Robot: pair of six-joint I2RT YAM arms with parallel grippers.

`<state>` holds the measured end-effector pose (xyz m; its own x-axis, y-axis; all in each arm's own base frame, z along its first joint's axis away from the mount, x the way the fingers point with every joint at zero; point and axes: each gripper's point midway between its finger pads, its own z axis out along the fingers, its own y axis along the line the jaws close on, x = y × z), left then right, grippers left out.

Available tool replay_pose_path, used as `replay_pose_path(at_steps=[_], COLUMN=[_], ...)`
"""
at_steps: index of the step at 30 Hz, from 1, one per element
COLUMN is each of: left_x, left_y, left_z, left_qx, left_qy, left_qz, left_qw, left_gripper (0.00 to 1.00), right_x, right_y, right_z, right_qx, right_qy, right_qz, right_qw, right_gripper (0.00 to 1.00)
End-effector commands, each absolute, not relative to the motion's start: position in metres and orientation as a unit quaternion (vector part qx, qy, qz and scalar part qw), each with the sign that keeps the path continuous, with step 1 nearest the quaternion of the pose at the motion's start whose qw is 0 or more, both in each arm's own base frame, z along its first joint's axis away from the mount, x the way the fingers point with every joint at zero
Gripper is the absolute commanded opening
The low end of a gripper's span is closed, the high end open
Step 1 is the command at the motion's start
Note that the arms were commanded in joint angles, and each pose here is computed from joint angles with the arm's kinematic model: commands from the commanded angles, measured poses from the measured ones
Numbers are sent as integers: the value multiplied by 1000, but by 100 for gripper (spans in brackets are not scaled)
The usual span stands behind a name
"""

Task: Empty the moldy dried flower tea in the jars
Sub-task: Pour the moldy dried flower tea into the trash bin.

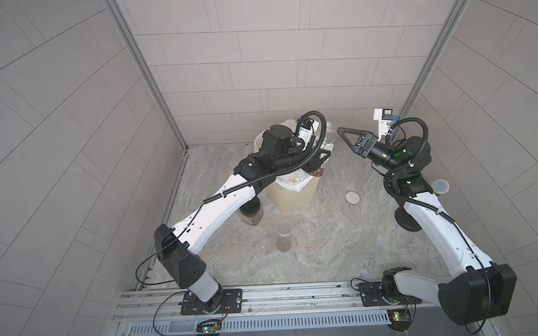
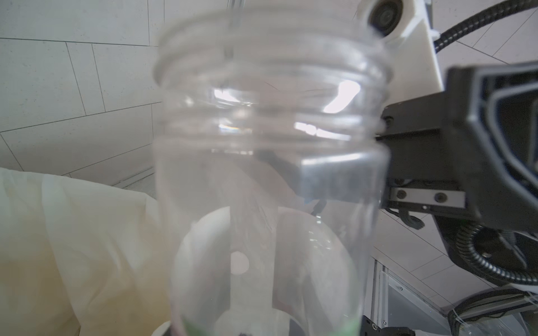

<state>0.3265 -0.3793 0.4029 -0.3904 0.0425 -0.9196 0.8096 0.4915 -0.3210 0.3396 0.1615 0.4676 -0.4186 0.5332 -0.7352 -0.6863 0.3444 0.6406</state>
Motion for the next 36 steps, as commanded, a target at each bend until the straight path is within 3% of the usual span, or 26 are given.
replay_pose_path(at_steps=[1,17,24,30,31,36], left_x=[325,303,298,292,291,297], left_y=[-383,-400,-400,-396,-394,-377], left_z=[424,422,423,427,429,447], left_qx=[293,339,347,349,347,318], left_qy=[707,681,676,672,672,658], left_qz=[-426,-461,-465,-470,-469,-498], left_qw=[483,456,454,453,456,467], left_gripper=[51,51,53,75,97,100], right_x=[324,333,331,332,333,334], right_y=[173,191,192,188,186,181], right_z=[480,460,461,458,457,453], right_qx=[-108,-114,-115,-110,-109,-108], right_qy=[619,655,658,665,668,677], right_qz=[555,546,550,537,534,522], right_qw=[545,510,501,507,507,508], right_gripper=[97,79,58,51,51,46])
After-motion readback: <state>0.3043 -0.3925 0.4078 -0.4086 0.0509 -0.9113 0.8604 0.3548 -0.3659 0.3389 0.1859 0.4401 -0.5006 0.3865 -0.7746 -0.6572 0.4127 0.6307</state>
